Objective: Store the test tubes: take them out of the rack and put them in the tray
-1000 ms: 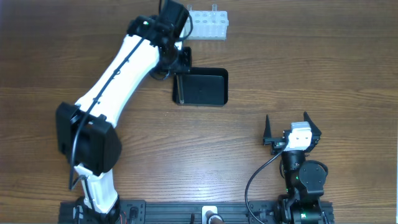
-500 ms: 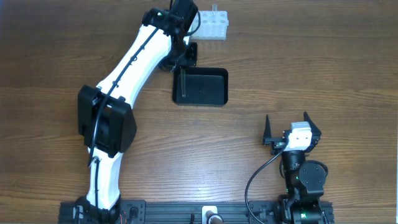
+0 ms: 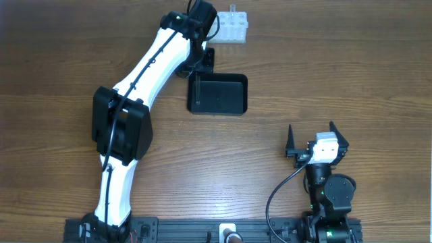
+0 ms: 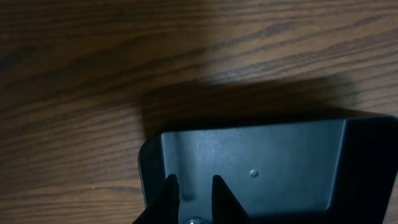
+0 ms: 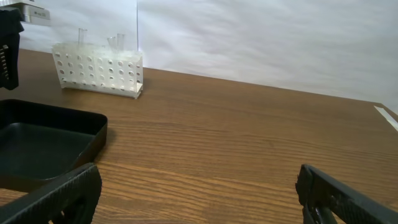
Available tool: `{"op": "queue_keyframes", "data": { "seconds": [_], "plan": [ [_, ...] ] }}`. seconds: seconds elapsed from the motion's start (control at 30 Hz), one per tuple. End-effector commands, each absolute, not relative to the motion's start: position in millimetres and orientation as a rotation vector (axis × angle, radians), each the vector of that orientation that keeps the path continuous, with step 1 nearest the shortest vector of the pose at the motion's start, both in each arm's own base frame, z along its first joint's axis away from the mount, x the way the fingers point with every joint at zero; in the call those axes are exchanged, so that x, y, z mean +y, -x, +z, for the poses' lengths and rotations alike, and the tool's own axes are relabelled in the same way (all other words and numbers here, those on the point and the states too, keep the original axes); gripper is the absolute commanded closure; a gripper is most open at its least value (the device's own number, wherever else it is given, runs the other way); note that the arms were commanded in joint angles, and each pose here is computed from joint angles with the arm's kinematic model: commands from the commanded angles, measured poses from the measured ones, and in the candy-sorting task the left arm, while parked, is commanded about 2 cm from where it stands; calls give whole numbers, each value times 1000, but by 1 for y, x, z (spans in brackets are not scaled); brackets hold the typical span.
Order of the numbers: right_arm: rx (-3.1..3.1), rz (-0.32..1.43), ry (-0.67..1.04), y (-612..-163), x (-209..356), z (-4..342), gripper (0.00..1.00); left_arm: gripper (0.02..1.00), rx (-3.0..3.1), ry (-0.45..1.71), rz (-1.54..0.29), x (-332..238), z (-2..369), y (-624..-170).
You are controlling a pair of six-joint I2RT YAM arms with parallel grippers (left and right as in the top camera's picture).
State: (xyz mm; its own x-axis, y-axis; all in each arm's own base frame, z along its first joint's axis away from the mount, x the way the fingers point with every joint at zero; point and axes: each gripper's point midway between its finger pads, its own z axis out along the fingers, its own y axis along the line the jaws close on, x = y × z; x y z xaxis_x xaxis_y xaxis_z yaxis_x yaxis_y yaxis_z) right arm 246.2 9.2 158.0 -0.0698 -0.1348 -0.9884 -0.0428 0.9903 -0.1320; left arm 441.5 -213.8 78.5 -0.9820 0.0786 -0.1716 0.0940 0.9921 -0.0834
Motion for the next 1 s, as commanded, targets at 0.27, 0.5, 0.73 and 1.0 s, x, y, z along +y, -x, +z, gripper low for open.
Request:
{"op": "queue_keyframes", "data": {
  "seconds": [0.27,0.5,0.73,1.0],
  "plan": [
    [1641,-83,124,-246,7,157,9,967,3008,-143,-92,-210,53,-445],
    [1641,-83,124,-246,7,157,7,958,3020,-142,-84,-210,44,-445],
    [1641,-83,124,-246,7,157,7,915,3050,-142,-72,-209,28,-443],
    [1641,-83,124,-246,7,157,9,752,3050,-139,-73,-210,26,-444]
  ]
}}
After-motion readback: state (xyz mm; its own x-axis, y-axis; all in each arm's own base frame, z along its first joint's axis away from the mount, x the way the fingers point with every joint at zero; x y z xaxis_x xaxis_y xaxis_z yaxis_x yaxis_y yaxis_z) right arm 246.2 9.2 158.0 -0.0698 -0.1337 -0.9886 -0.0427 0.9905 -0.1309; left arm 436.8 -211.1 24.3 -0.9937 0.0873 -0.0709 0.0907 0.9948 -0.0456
